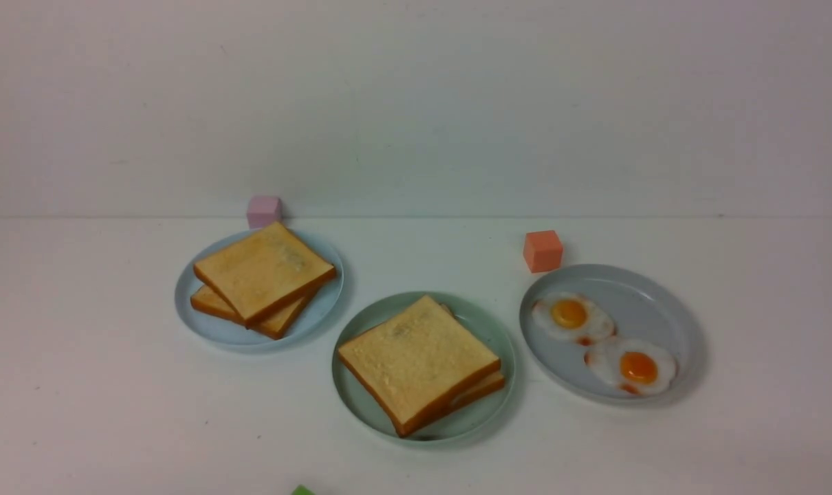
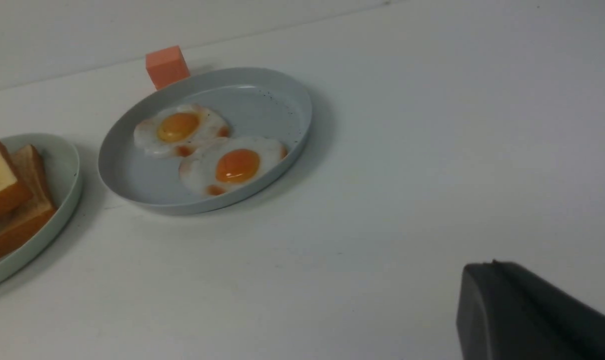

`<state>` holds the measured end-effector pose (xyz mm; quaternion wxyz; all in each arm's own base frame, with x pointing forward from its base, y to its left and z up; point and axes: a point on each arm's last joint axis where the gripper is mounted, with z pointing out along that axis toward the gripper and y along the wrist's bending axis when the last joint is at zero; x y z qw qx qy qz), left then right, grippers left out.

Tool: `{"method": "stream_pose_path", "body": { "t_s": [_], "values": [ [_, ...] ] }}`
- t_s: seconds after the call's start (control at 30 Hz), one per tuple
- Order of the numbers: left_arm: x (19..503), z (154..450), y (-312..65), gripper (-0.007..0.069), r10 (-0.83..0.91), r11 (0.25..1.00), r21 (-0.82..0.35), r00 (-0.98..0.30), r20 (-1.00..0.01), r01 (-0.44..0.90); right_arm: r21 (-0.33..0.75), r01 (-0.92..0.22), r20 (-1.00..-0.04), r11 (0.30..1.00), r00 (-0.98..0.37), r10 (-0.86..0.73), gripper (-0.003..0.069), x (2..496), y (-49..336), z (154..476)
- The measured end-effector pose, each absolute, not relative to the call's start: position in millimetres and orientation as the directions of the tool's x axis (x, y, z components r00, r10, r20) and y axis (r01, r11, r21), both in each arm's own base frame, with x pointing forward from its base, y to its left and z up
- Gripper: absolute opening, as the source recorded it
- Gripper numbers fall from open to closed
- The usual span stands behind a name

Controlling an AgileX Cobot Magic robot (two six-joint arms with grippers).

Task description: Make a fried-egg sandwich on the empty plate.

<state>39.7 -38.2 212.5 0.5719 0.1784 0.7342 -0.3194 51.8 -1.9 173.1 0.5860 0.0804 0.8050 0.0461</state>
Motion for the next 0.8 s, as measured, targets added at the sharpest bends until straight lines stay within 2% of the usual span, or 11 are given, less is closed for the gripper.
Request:
{"method": "stream_pose_path", "body": {
  "t_s": [0.17,0.3,0.4,0.43,0.5,0.6,0.8],
  "values": [
    [44,215,-34,-0.0004,-0.108,0.789,-0.219,-0.22,-0.969,0.575,0.168,0.075,-0.936,0.983,-0.3,0.183,0.0003,52,-2,173],
    [49,220,-19,-0.0013,-0.199,0.909,-0.233,-0.129,-0.971,0.346,0.169,0.075,-0.936,0.983,-0.3,0.184,0.0006,52,-2,173],
    [51,215,-13,-0.0013,-0.219,0.942,-0.239,-0.111,-0.97,0.235,0.169,0.075,-0.936,0.983,-0.299,0.184,0.0008,52,-2,173],
    [54,202,-8,-0.0013,-0.235,0.958,-0.251,-0.123,-0.964,0.139,0.169,0.075,-0.936,0.983,-0.299,0.184,0.0011,52,-2,173],
    [55,190,-6,-0.0013,-0.26,0.959,-0.274,-0.155,-0.953,0.078,0.169,0.075,-0.936,0.983,-0.299,0.184,0.0013,52,-2,173],
    [53,174,-5,-0.0013,-0.297,0.951,-0.31,-0.277,-0.914,0.004,0.17,0.075,-0.936,0.983,-0.299,0.185,0.0015,52,-2,173],
    [52,168,-5,-0.0013,-0.308,0.947,-0.321,-0.328,-0.893,-0.014,0.17,0.075,-0.936,0.983,-0.299,0.185,0.0022,52,-2,173]
  ]
}}
